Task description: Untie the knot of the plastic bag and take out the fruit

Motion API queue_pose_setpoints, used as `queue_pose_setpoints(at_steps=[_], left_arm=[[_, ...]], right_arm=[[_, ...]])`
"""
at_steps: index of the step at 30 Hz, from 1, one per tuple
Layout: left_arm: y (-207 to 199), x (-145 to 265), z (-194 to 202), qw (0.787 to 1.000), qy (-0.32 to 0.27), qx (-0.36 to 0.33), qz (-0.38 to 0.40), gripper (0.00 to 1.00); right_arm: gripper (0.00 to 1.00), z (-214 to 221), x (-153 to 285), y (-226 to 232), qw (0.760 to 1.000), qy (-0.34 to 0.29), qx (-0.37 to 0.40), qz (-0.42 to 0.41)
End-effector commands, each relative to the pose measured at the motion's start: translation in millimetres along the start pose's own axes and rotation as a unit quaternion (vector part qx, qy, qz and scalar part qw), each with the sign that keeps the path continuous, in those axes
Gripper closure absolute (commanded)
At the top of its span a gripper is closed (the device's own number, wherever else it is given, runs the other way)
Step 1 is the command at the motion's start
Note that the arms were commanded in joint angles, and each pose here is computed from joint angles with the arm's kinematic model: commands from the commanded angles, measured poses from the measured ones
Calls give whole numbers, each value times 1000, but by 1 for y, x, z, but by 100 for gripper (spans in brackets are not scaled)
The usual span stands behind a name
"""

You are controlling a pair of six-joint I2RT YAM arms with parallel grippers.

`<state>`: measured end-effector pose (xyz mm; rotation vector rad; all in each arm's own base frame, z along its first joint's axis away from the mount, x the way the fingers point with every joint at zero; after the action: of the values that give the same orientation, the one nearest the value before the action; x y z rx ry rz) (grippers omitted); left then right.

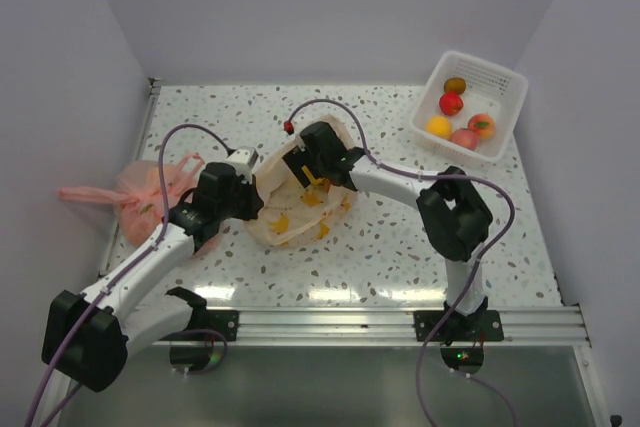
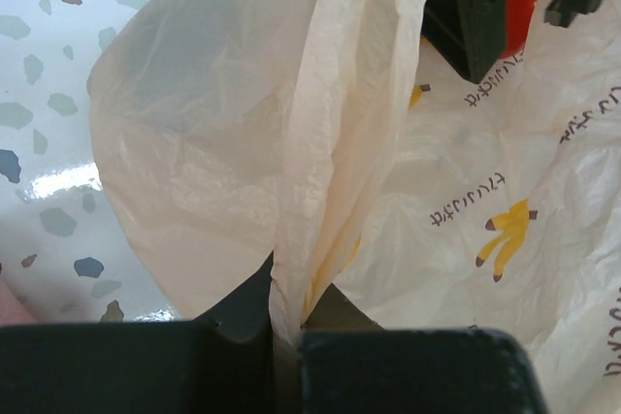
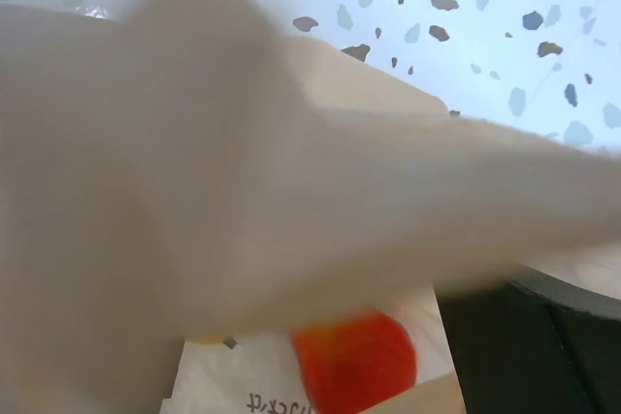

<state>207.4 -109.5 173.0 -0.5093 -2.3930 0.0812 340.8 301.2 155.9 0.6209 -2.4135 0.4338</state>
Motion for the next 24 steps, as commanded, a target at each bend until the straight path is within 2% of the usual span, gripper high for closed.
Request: queue_pose_setpoints(at_steps=[1,6,9,11,12,14,15,19,22,24], left_arm=[[1,-2,-2,1000,-7,-13,9,100],[1,-3,-3,1000,-6,-11,10,100],[1,-3,-1,1000,-4,-12,10,100],[1,-4,-1,1000,-4,-12,8,100],[1,-3,-2,1000,-5,-12,7,100],[1,-3,-2,1000,-5,-12,7,100],[1,-4,-2,1000,-5,-12,7,100],[1,-3,-2,1000,-6,-11,6,100],[2,-3,-2,1000,-5,-11,3,100],[3,-3,-2,1000,-5,-11,-1,100]], right_arm=[[1,-3,-18,2,1000,-17,-23,-11],[2,9,-35,9,999,2,-22,-34],[9,15,-37,12,999,-5,-24,-46],[21,7,-30,11,998,-28,-30,-56],[34,13,-27,11,998,-23,-30,-57],[48,6,-21,11,996,-50,-39,-64],[60,5,-15,9,995,-55,-44,-65],[78,3,-3,8,994,-65,-48,-72],[87,5,5,6,994,-68,-50,-72],[89,8,13,8,992,-64,-65,-89]])
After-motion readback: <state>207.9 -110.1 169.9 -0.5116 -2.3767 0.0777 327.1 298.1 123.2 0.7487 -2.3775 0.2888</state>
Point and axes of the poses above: each gripper's point midway between its finger pads, its own x axis back along the fingers, its own y axis along the line the jaws close on, z = x × y, the point moved 9 cm from there along x, back along the fingers, and after that the axes turned 5 degrees about -x, right-handed, at the moved point
